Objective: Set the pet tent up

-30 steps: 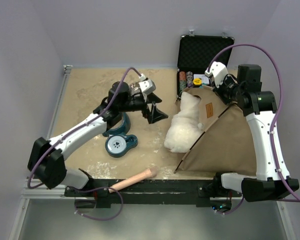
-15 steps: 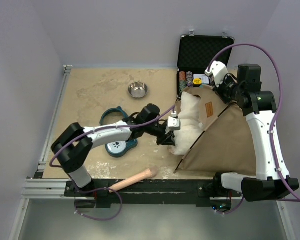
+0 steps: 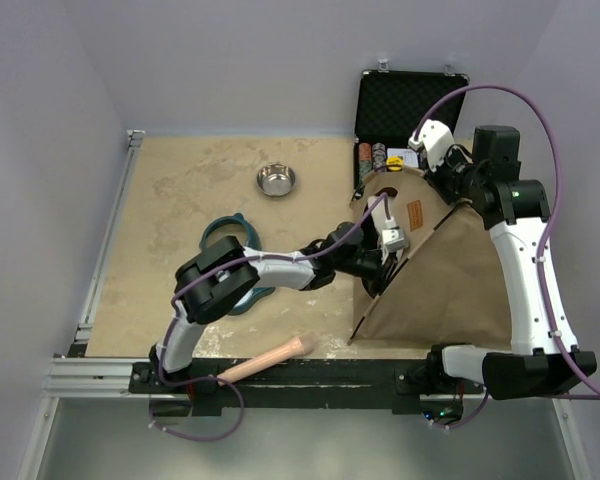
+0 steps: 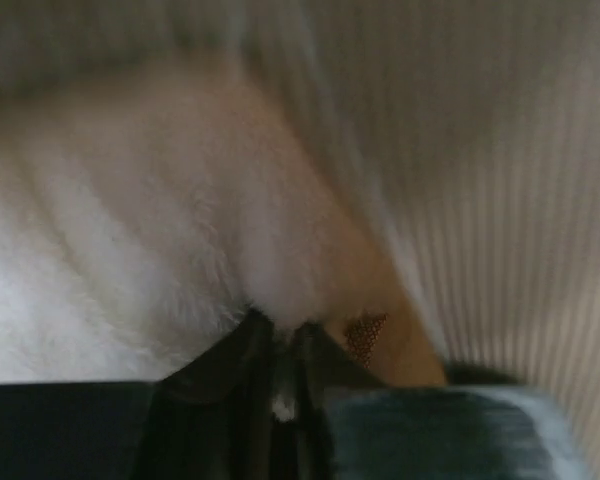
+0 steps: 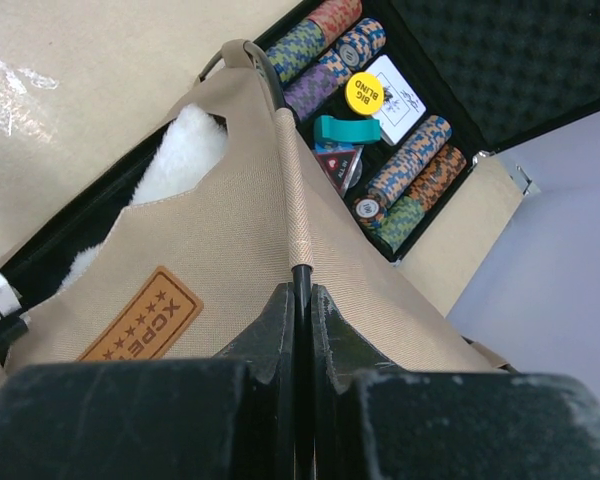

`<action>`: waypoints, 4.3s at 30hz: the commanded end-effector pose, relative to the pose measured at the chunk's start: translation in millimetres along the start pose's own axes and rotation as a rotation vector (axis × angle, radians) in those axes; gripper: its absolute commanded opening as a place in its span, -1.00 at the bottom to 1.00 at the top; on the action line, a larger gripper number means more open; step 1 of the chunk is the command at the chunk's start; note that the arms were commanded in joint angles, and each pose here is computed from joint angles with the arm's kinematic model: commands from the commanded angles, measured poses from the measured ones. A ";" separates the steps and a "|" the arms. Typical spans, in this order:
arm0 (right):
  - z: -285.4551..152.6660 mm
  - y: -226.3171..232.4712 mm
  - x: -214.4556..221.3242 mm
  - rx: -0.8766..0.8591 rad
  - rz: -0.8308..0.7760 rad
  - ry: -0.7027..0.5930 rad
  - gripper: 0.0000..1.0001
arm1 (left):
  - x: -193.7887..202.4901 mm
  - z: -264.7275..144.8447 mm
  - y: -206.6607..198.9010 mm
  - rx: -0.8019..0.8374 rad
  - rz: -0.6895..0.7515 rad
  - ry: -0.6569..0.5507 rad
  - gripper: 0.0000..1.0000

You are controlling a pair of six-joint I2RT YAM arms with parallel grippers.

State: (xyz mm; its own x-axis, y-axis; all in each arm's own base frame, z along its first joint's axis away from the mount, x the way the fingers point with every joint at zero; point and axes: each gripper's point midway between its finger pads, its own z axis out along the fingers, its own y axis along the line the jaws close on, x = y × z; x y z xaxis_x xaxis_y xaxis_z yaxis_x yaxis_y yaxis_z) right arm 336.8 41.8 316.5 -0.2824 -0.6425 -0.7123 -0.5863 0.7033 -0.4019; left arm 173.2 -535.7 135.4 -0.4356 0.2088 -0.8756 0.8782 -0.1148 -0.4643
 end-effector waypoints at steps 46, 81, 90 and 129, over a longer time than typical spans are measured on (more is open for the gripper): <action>-104.1 4.3 -100.4 0.003 0.163 -0.326 0.97 | -59.5 -356.7 312.8 -0.841 0.670 0.618 0.94; -104.9 52.2 -107.0 -0.149 0.008 -0.545 0.97 | -24.1 -414.0 40.4 -0.877 0.308 0.615 -1.00; -106.8 58.1 -107.3 -0.172 0.017 -0.559 0.97 | 34.0 -407.2 53.8 -0.900 0.166 0.600 -1.00; -119.1 60.9 -92.6 -0.122 0.032 -0.516 0.97 | 20.6 -362.7 47.2 -0.472 0.499 0.877 0.53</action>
State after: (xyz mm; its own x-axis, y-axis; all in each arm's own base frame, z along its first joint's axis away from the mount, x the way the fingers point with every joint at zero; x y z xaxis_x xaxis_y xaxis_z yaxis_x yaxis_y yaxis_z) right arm 241.9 108.0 424.3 0.0861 -0.3706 -0.9248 -0.6799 0.6566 -0.3264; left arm 306.6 -157.7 150.7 -0.0714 0.8612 -0.5032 0.9709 0.1756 0.1627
